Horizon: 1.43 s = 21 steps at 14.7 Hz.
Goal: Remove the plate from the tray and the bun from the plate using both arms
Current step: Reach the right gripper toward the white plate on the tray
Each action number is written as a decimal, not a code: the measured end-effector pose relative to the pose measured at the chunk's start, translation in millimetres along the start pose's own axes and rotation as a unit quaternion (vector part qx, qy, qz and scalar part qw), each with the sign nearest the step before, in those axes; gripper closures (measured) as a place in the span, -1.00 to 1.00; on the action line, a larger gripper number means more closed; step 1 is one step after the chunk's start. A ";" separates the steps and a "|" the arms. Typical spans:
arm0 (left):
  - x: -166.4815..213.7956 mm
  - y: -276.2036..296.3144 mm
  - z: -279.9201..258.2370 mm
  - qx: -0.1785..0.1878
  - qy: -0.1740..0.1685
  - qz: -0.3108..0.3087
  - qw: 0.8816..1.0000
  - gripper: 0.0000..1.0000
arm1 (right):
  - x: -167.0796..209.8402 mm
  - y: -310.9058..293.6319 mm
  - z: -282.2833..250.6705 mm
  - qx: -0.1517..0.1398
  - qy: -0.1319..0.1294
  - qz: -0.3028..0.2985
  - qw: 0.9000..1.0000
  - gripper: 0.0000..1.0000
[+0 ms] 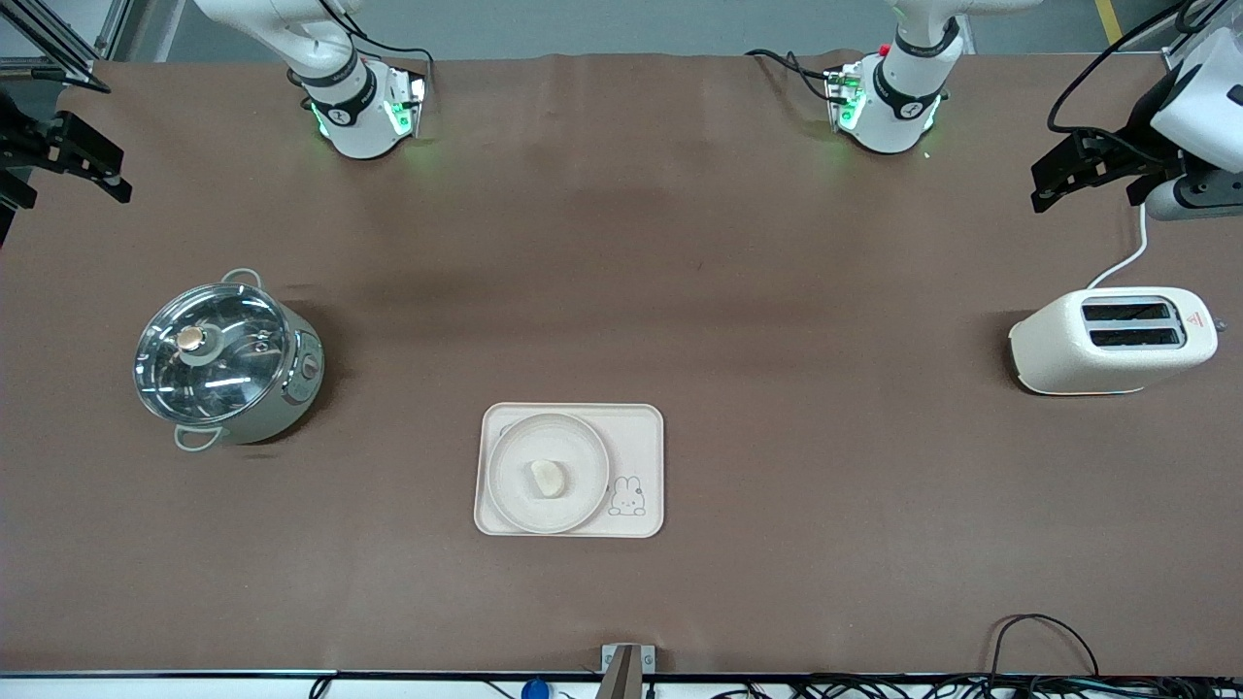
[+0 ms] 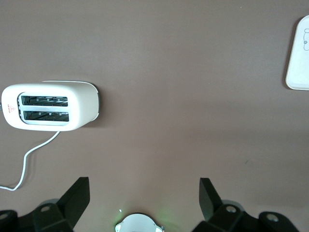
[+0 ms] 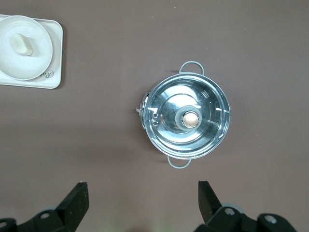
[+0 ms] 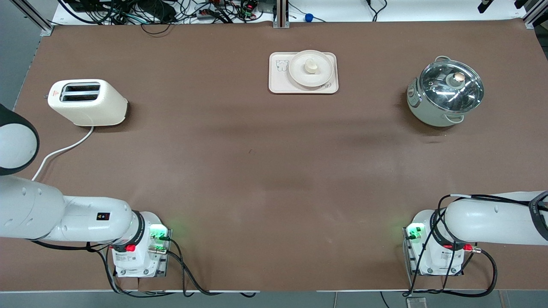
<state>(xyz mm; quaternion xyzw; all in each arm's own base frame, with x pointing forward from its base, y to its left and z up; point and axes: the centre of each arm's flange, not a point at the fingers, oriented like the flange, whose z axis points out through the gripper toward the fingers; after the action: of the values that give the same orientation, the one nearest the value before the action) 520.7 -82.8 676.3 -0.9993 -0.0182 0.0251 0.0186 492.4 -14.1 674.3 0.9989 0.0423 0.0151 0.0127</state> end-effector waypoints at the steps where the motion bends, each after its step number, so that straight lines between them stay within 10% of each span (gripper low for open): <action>1: 0.0 0.2 0.0 0.000 0.000 0.000 1.000 -1.00 | 0.2 -1.5 -0.1 0.000 0.000 -0.002 1.000 -1.00; 11: 3.4 -1.4 -3.0 -0.002 0.004 -0.002 1.000 -1.00 | 0.5 -3.4 1.3 0.004 -0.001 -0.003 1.000 -1.00; 21: 6.7 -3.9 -2.7 -0.002 0.004 -0.005 1.000 -1.00 | 56.7 -32.0 96.0 0.073 -0.002 -0.005 0.997 -1.00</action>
<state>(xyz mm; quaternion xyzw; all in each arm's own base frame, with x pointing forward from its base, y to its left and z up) 527.4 -78.7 678.8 -0.9994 -0.0232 0.0207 0.0165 549.2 20.2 579.2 0.9970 0.0481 0.0100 -0.0600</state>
